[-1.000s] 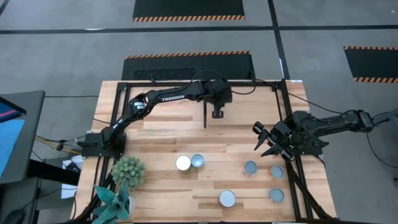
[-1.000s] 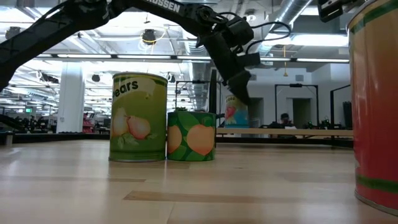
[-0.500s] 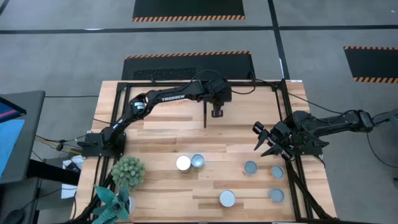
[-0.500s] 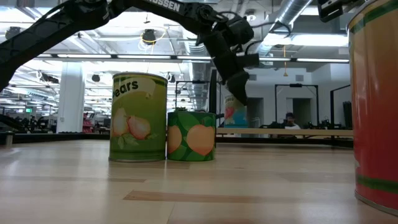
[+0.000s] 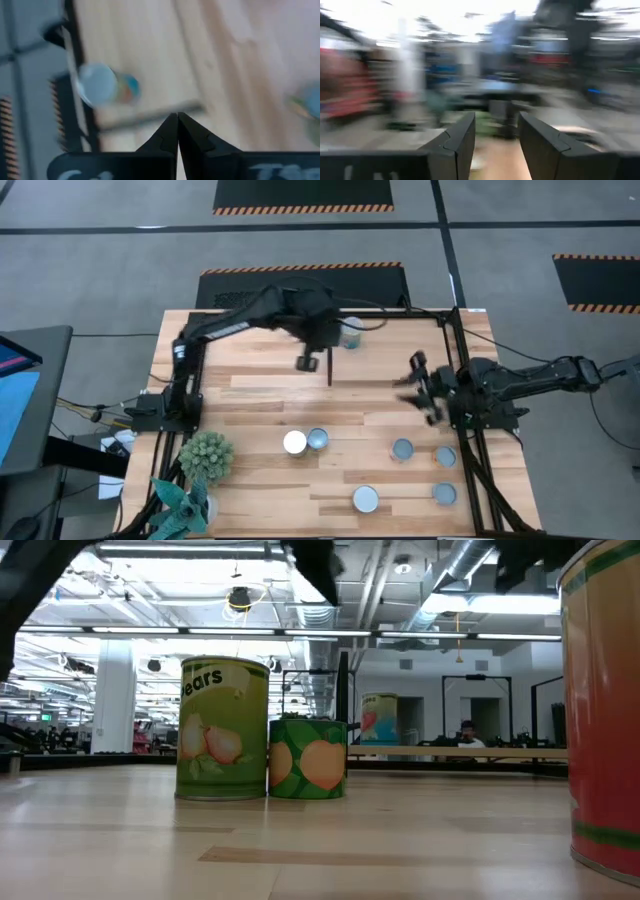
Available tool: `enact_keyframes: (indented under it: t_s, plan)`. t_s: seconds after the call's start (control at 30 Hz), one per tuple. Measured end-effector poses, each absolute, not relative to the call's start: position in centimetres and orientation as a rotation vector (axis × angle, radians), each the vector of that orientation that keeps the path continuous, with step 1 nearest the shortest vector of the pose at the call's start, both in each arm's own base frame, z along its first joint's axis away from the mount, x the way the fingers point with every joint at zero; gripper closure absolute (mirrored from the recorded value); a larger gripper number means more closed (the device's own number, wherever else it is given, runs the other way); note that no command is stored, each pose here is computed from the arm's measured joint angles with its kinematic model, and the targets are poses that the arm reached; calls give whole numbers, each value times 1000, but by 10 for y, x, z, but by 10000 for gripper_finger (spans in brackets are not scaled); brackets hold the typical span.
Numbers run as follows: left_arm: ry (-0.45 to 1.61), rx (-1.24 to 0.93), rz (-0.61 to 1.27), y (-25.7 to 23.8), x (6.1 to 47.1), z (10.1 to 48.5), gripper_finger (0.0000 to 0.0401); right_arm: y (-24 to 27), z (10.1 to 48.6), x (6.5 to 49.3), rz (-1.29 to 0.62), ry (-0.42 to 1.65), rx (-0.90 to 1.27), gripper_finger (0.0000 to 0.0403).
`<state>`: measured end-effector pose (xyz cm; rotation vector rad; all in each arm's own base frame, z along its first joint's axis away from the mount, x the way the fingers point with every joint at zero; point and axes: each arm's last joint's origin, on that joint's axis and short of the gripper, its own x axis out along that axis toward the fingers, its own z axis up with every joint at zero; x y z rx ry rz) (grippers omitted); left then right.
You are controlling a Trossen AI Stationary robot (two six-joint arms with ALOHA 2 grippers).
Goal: Pick and place cans onto a shelf
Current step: Put the canned tomatoes on the shelf
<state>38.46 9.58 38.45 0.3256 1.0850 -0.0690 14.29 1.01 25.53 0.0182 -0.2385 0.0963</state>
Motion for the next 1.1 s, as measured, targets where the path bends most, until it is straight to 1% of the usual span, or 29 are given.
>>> enact_keyframes:
  t_s: [0.07, 0.13, 0.17, 0.3, 0.4, 0.47, 0.57, 0.73, 0.93, 1.1]
  plan:
    - [1135, 260, -91, 94, 368, 390, 401, 4, 260, 147, -51, -224, 12, 230]
    - [1188, 211, -109, 96, 353, 390, 401, -2, 274, 155, -147, -215, 3, 230]
    - [1209, 193, -111, 96, 347, 389, 401, -5, 279, 160, -185, -178, -10, 230]
    - [1283, 149, -108, 102, 329, 373, 401, -26, 304, 183, -367, 68, -55, 230]
    - [1294, 113, -77, 108, 317, 355, 401, -50, 321, 196, -520, 249, -66, 234]
    - [1281, 97, -51, 111, 309, 343, 401, -68, 328, 204, -583, 323, -58, 238]
    - [1233, 79, -3, 112, 297, 323, 401, -94, 325, 209, -639, 445, -26, 244]
    - [1124, 56, 98, 108, 270, 299, 401, -129, 304, 209, -625, 585, 84, 257]
    - [860, 83, 237, 103, 254, 294, 401, -159, 284, 209, -659, 656, 176, 289]
    - [767, 72, 263, 99, 251, 289, 401, -171, 264, 216, -676, 729, 224, 328]
